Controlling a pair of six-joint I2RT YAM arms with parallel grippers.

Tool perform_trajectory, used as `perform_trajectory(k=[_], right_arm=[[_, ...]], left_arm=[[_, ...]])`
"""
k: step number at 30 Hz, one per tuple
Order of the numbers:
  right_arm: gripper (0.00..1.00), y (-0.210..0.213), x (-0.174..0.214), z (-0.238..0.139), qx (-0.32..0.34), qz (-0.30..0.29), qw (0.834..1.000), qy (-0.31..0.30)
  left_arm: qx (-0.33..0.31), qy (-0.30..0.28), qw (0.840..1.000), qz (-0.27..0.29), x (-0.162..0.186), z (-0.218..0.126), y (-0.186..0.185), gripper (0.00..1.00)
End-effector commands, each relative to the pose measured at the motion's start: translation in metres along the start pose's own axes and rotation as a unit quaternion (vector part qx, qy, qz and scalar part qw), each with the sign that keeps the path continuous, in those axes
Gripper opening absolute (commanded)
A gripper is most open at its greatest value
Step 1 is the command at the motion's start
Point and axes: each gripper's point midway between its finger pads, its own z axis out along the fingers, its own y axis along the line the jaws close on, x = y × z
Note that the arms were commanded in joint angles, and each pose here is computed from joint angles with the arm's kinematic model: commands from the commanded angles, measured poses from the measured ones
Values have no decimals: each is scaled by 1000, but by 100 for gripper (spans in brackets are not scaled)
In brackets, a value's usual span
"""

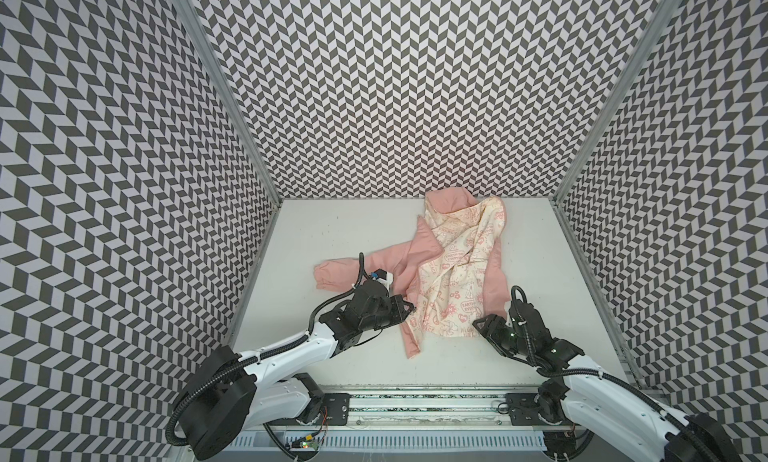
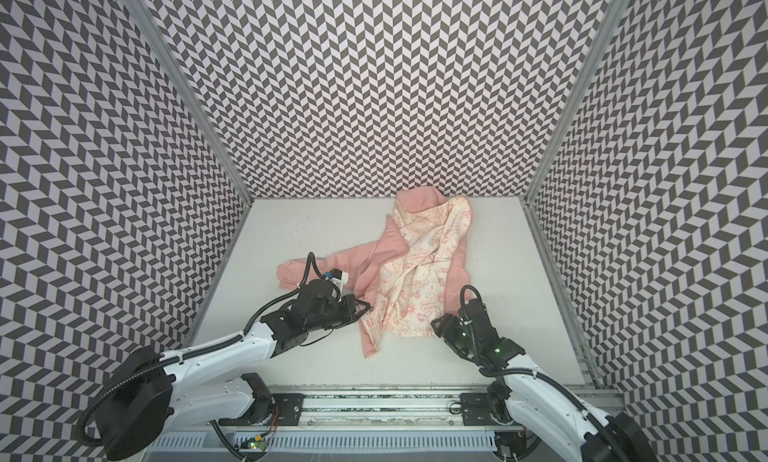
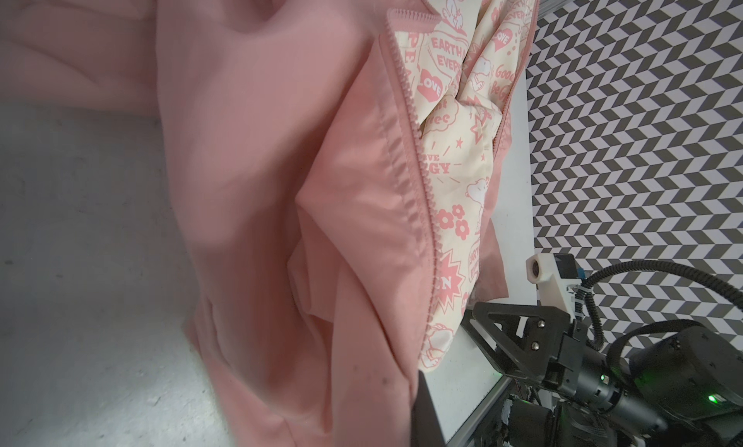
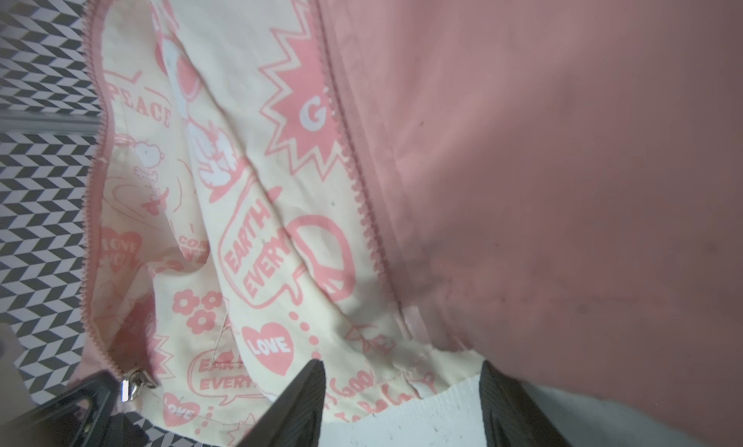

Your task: Zip up the jacket

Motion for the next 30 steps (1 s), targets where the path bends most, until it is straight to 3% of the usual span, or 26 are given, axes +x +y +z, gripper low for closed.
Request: perform_trajectory(k=[1, 21, 30], right_arm=[[60, 1, -13, -1, -9, 24, 999, -41], [55, -14, -15, -13, -18, 55, 996, -61], [47, -6, -27, -15, -32, 60, 995, -75]], left_arm=[[2, -13, 1000, 8, -9, -4, -6, 0], [2, -15, 1000, 9, -9, -7, -7, 0], [2, -15, 1000, 9, -9, -7, -7, 0]])
